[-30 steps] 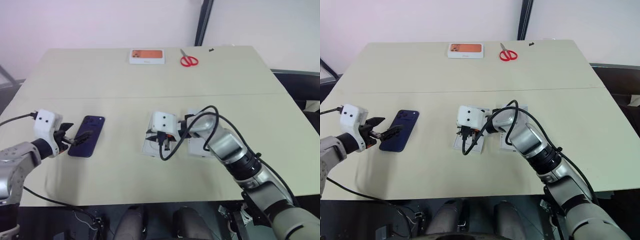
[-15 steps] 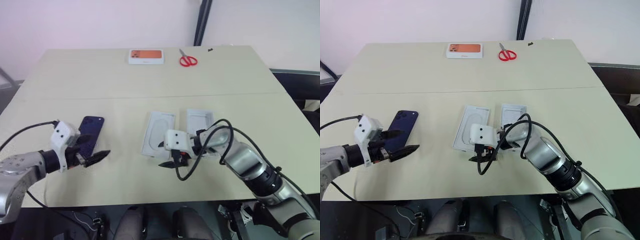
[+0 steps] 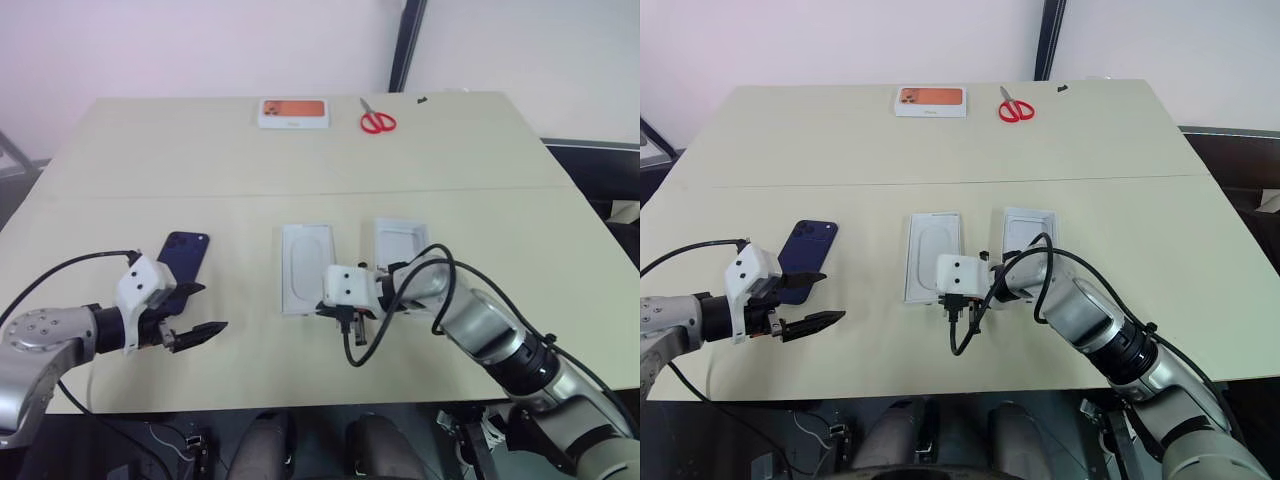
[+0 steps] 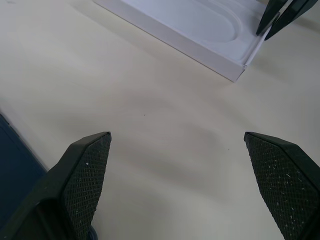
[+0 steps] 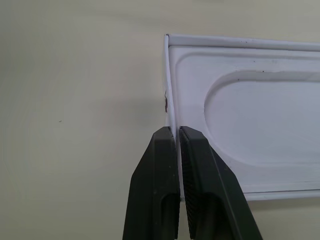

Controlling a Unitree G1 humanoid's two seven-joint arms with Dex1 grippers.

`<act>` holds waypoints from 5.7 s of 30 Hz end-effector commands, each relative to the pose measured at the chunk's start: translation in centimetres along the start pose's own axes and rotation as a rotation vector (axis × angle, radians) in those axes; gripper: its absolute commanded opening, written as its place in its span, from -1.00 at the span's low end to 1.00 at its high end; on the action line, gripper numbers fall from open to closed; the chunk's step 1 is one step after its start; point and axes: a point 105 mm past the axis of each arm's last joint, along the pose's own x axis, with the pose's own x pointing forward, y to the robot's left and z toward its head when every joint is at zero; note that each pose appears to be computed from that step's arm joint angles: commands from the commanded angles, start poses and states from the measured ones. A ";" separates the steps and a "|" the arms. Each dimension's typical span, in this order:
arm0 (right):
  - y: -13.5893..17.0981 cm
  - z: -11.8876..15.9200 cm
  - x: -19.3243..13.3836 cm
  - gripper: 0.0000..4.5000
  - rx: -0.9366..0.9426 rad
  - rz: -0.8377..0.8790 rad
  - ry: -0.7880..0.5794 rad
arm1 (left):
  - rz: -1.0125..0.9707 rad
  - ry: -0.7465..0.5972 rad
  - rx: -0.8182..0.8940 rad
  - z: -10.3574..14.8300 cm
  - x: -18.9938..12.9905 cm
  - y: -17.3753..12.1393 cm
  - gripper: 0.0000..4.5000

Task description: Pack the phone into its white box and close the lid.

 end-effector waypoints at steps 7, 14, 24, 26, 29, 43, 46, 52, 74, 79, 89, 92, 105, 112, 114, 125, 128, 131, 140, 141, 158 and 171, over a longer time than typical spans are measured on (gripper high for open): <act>0.5 1.1 -1.2 -0.97 -0.058 0.041 -0.040 | 0.016 -0.012 0.024 0.3 -0.2 0.1 1.00; 0.9 1.0 -1.1 -0.97 -0.005 0.055 -0.049 | 0.028 -0.016 0.023 0.2 -0.1 0.3 1.00; -1.6 4.7 -2.7 0.11 0.036 -0.003 -0.252 | 0.145 -0.095 -0.030 1.2 -1.4 2.4 1.00; -3.1 5.7 -2.5 0.11 0.045 -0.060 -0.287 | 0.245 -0.146 -0.105 1.4 -2.5 4.2 1.00; -5.1 6.5 -1.1 0.01 0.060 -0.133 -0.269 | 0.441 -0.169 -0.228 0.8 -4.4 7.6 1.00; -6.6 9.3 8.3 -0.98 -0.063 -0.187 -0.164 | 0.508 0.128 -0.736 -3.1 -3.9 9.6 1.00; -6.0 9.6 9.6 -0.98 -0.087 -0.172 -0.153 | 0.442 0.214 -0.770 -3.5 -2.9 8.8 1.00; -5.5 9.7 11.4 -0.98 -0.119 -0.164 -0.133 | 0.281 0.226 -0.785 -2.4 -0.5 6.8 1.00; -5.3 8.8 11.5 -0.98 -0.153 -0.165 -0.138 | 0.074 0.017 -0.988 -0.2 3.2 4.6 1.00; -5.1 8.7 11.5 -0.98 -0.158 -0.157 -0.143 | 0.065 0.012 -1.010 -0.2 4.1 4.2 1.00; -5.2 8.7 11.4 -0.98 -0.164 -0.162 -0.142 | 0.091 -0.003 -1.021 0.1 3.8 4.8 1.00; -5.3 8.7 11.4 -0.98 -0.166 -0.163 -0.142 | 0.118 -0.008 -1.029 0.1 3.5 5.3 1.00; -5.4 8.9 10.8 -1.00 -0.180 -0.172 -0.147 | 0.154 -0.091 -1.050 1.1 2.4 6.6 -0.44; -6.0 10.0 9.2 -1.00 -0.203 -0.203 -0.177 | 0.163 -0.105 -1.053 1.3 2.5 6.7 -0.82; -6.2 10.2 8.6 -1.00 -0.203 -0.214 -0.186 | 0.162 -0.112 -1.053 1.4 2.5 6.7 -0.97; -7.1 9.5 1.5 -1.00 -0.166 -0.271 -0.229 | 0.042 -0.379 -0.977 8.9 4.2 6.0 -0.97; -7.0 7.6 -0.9 -1.00 -0.144 -0.281 -0.214 | 0.005 -0.412 -0.953 10.3 5.7 4.0 -0.97; -7.2 5.2 -2.7 -1.00 -0.116 -0.300 -0.158 | -0.012 -0.406 -0.986 10.2 7.1 2.3 -0.97; -8.3 0.4 -5.6 -1.00 -0.034 -0.374 -0.029 | -0.007 -0.308 -1.135 8.1 9.5 -1.5 -0.97; -8.3 0.2 -5.7 -1.00 -0.032 -0.375 -0.026 | -0.012 -0.289 -1.154 8.0 9.6 -1.8 -0.97; -8.6 -0.6 -5.1 -1.00 -0.030 -0.377 -0.007 | -0.034 -0.176 -1.238 7.2 10.6 -5.0 -0.42; -8.6 -0.6 -5.2 -1.00 -0.030 -0.379 -0.007 | -0.052 -0.082 -0.910 6.4 6.8 -4.7 0.65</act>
